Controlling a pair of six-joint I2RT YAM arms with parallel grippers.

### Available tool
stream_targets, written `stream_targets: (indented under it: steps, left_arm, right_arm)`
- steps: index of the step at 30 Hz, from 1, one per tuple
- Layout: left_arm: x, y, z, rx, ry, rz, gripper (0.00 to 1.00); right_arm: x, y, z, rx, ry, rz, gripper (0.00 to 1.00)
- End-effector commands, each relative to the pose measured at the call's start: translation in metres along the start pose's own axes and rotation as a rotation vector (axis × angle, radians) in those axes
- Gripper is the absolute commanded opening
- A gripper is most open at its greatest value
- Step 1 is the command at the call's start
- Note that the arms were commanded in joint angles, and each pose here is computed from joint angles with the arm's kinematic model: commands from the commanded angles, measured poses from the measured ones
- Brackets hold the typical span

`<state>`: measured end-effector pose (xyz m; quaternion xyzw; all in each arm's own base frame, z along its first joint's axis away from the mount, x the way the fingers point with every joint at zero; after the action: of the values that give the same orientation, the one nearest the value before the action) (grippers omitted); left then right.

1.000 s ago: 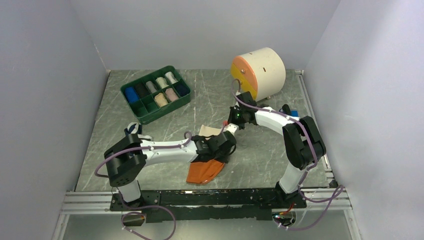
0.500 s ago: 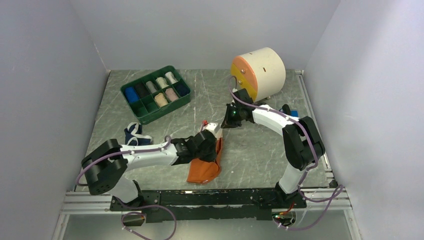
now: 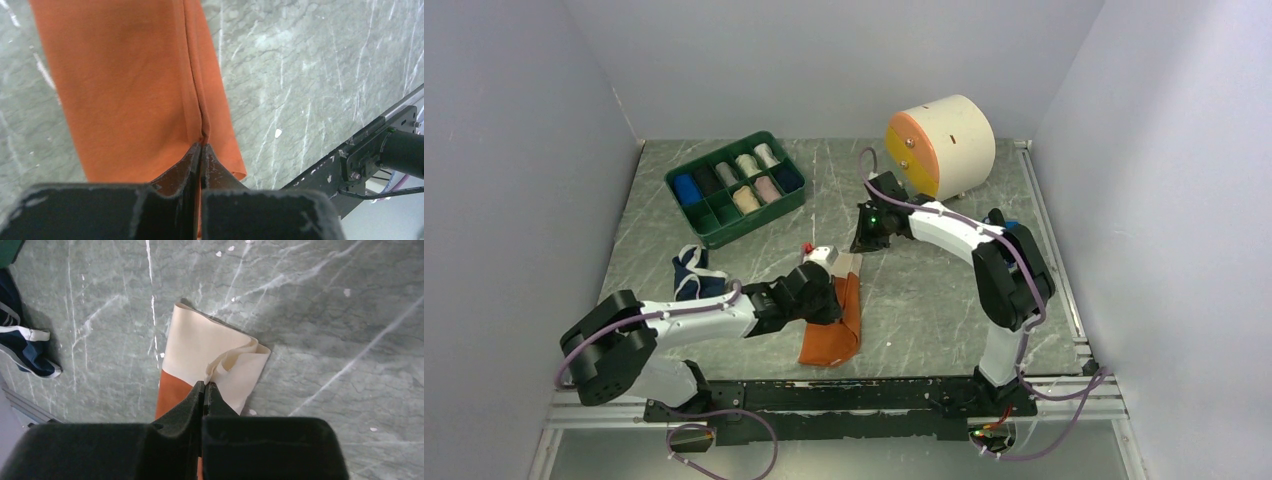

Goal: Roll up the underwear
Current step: Fold the underwear at the center of the board.

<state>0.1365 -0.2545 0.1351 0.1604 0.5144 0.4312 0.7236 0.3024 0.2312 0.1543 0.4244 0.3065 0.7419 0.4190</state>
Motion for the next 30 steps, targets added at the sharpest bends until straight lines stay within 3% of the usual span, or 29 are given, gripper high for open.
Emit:
stream_targets:
  steps: [1,20,30]
  left_arm:
    - [0.006,0.01,0.003,-0.014,0.059,-0.025,0.05]
    - [0.041,0.017,-0.002,-0.018,0.07,0.08,0.05]
    - [0.04,0.019,0.011,-0.057,0.025,0.138,0.05]
  right_arm:
    - [0.013,-0.005,0.017,-0.046,0.006,-0.026,0.01]
    - [0.044,-0.047,0.017,0.008,0.056,-0.045,0.0]
    - [0.041,-0.059,0.017,0.016,0.07,-0.081,0.02]
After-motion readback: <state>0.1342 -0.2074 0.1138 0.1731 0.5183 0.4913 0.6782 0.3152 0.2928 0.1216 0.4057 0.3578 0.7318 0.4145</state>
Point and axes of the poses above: each gripper's point midway between its finger pads, its own y axis back along the fingers, its own x axis along the line the jaws close on, z = x × y, the point moved 10 cm from there along y, back along the fingers, and after that the axes turned 14 degrees about y, right-handed, at the moved point
